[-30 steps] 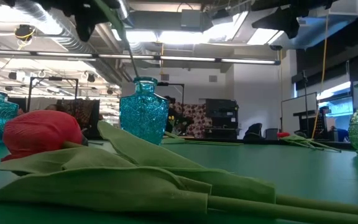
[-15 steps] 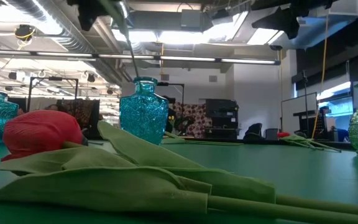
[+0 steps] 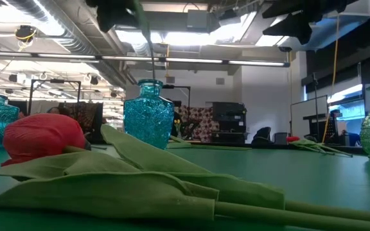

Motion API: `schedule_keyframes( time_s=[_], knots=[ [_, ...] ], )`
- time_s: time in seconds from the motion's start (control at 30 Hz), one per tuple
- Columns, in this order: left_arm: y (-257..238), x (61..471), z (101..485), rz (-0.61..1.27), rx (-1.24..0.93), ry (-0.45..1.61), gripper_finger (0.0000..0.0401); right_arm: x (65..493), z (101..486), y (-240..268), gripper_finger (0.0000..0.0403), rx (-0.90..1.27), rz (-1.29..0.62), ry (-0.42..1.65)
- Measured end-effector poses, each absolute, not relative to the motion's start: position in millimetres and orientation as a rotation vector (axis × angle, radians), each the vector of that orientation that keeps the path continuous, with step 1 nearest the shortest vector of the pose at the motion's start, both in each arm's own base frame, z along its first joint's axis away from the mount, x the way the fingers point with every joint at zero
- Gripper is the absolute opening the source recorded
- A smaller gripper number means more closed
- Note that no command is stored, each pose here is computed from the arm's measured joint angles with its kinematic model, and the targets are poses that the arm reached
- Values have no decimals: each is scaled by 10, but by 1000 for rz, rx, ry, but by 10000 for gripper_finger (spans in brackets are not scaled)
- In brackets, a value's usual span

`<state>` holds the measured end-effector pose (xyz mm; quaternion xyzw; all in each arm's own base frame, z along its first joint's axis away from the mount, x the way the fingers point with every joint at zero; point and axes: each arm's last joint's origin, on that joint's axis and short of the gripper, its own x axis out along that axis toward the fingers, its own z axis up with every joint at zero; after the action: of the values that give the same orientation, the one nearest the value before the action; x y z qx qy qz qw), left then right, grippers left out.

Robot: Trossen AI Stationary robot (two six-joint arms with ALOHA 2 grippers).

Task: Sort flowers into vase by color
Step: Put the top left black tulip into the right blue vase

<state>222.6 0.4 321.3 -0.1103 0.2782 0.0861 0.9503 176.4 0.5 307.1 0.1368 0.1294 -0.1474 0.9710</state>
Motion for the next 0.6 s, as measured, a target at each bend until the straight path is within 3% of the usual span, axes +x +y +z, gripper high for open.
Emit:
schedule_keyframes(
  time_s=[0.6],
  knots=[
    [75,2013,3206,296,-221,797,183,1746,3021,4,244,265,-308,316]
  ],
)
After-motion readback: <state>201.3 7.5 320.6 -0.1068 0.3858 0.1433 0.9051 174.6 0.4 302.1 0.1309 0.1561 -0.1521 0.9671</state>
